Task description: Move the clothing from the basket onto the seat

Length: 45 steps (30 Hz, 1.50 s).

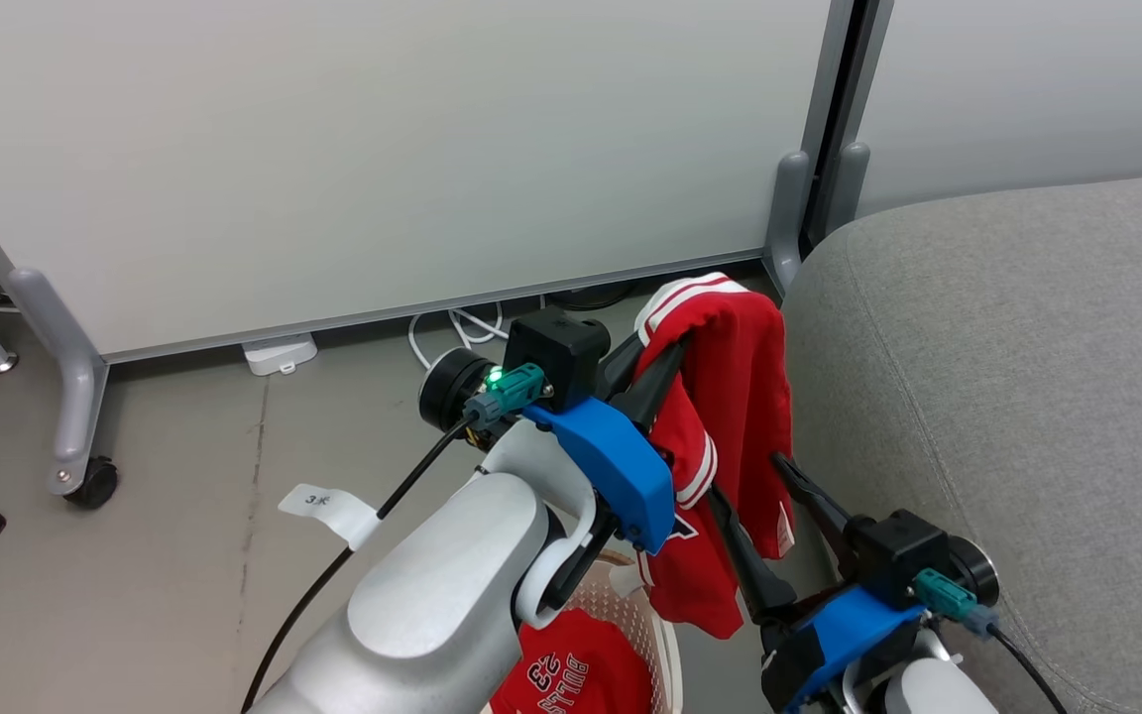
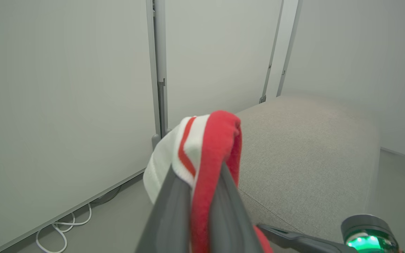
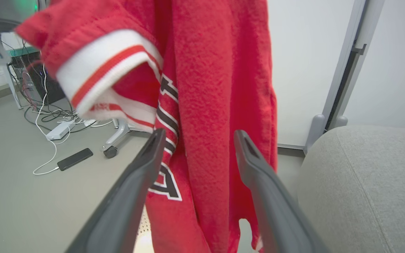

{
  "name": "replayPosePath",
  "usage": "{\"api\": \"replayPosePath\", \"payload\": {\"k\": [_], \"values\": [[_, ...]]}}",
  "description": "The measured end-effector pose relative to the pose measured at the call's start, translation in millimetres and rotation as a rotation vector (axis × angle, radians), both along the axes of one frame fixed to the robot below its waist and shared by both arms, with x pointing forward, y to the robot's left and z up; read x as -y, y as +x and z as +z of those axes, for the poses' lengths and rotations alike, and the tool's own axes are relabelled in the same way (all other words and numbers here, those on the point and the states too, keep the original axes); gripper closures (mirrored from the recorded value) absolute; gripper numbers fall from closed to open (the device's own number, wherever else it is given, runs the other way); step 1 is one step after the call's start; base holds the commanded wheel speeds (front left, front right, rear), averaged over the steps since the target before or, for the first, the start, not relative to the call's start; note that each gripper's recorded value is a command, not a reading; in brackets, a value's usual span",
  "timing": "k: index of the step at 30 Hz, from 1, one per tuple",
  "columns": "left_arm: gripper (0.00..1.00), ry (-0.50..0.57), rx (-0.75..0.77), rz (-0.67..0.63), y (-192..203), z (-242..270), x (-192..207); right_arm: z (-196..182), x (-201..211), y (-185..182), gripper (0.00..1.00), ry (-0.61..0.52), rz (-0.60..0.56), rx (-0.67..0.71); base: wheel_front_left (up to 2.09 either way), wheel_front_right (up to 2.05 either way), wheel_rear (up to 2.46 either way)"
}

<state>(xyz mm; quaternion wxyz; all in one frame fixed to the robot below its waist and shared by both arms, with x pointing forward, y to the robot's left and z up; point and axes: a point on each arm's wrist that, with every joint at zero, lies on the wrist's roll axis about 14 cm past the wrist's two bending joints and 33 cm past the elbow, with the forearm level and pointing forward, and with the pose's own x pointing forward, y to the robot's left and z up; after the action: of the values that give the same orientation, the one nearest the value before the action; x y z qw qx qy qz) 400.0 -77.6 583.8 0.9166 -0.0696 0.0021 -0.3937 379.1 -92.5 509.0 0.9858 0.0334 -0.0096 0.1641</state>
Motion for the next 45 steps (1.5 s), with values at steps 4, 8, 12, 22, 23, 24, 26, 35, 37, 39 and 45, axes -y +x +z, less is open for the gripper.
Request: {"api": "replayPosePath", "payload": {"k": [4,8,12,22,23,24,26,35,37,39,45], "values": [[1.00,0.002,-0.003,-0.005,1,-1,1,-6,-2,11,0.00,-0.021,0.009,-0.031,0.00,0.00,0.00],[1.00,0.005,-0.007,-0.010,1,-2,1,-19,-5,22,0.00,-0.039,0.023,-0.088,0.00,0.00,0.00],[1.00,0.006,-0.016,-0.007,1,-5,0,-22,-3,35,0.00,-0.050,0.018,-0.101,0.00,0.00,0.00],[1.00,0.005,-0.022,-0.011,1,-6,1,-25,-4,50,0.00,-0.046,0.021,-0.124,0.00,0.00,0.00],[1.00,0.005,-0.022,-0.012,1,-6,1,-25,-4,51,0.00,-0.044,0.021,-0.126,0.00,0.00,0.00],[1.00,0.005,-0.024,-0.013,1,-7,1,-26,-4,51,0.00,-0.041,0.022,-0.130,0.00,0.00,0.00],[1.00,0.006,-0.026,-0.016,0,-7,2,-28,-5,50,0.48,-0.036,0.024,-0.142,0.00,0.00,0.00],[1.00,0.012,-0.035,-0.018,0,-10,4,-30,-7,49,1.00,-0.013,0.028,-0.151,0.00,0.00,0.00],[1.00,0.014,-0.036,-0.016,0,-10,4,-32,-7,48,1.00,-0.010,0.027,-0.155,0.00,0.00,0.00],[1.00,0.016,-0.037,-0.016,0,-11,5,-31,-6,49,1.00,-0.005,0.025,-0.156,0.00,0.00,0.00],[1.00,0.015,-0.038,-0.011,0,-10,5,-32,-5,48,1.00,0.001,0.022,-0.159,0.00,0.00,0.00]]}}
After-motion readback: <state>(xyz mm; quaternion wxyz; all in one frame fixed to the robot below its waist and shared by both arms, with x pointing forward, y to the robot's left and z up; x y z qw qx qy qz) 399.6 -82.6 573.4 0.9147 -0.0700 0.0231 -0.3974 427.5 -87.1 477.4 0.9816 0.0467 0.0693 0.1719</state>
